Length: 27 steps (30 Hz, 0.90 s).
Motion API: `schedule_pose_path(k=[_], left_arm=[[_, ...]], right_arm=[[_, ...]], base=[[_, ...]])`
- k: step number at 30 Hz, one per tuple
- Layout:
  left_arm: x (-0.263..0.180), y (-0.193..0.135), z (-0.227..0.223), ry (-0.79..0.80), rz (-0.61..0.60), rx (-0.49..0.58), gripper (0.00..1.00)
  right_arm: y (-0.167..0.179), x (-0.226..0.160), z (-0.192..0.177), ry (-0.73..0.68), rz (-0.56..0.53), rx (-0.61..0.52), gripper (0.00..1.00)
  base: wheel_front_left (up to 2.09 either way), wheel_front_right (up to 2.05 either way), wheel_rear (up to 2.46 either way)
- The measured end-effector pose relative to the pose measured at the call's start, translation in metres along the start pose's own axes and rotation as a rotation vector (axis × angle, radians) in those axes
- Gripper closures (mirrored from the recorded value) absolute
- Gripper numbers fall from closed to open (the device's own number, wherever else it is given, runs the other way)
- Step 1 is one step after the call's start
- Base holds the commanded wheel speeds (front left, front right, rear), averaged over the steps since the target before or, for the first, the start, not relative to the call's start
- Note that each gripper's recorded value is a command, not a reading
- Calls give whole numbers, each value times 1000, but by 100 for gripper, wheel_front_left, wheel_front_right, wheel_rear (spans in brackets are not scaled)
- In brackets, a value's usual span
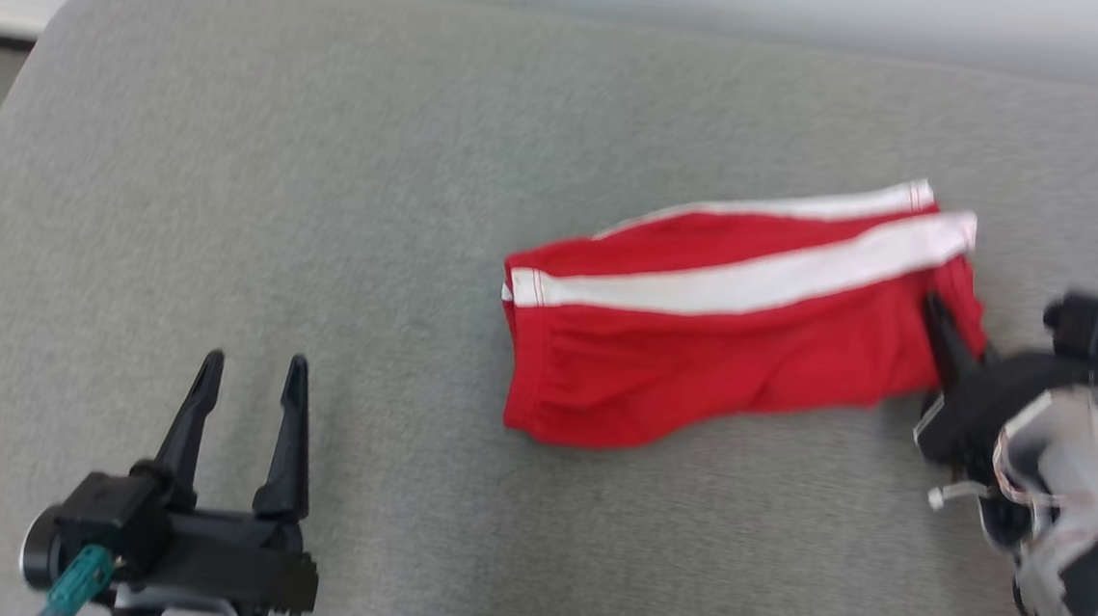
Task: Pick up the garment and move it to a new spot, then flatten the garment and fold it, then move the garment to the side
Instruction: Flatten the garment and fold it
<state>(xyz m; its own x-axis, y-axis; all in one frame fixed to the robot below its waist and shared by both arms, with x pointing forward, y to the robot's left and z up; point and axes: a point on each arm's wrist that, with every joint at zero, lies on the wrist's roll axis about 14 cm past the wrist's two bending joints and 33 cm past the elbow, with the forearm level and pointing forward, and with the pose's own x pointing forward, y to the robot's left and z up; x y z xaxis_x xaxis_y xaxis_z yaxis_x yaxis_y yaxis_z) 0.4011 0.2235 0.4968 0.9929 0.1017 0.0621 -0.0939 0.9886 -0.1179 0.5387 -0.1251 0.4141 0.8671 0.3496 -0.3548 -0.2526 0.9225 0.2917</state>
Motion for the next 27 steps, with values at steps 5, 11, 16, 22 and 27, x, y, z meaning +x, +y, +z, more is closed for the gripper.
schedule_pose_path(k=[5, 11, 16, 22, 27], left_arm=[[-7, -7, 2, -4, -27, 5, 0], [-11, -17, 13, -35, -63, 1, 0], [-14, -20, 16, -43, -72, -1, 0], [-18, -20, 18, -47, -73, -2, 0], [-23, -17, 20, -49, -62, -1, 0]], right_arm=[[-25, -43, -12, -12, -59, 44, 100], [-65, -87, -11, -46, -167, 68, 100], [-67, -97, -5, -79, -183, 85, 100], [-39, -88, 15, -147, -110, 79, 100], [-1, -85, 34, -205, 1, 36, 100]], base=[[0, 0, 0], [0, 0, 0], [0, 0, 0], [0, 0, 0], [0, 0, 0]])
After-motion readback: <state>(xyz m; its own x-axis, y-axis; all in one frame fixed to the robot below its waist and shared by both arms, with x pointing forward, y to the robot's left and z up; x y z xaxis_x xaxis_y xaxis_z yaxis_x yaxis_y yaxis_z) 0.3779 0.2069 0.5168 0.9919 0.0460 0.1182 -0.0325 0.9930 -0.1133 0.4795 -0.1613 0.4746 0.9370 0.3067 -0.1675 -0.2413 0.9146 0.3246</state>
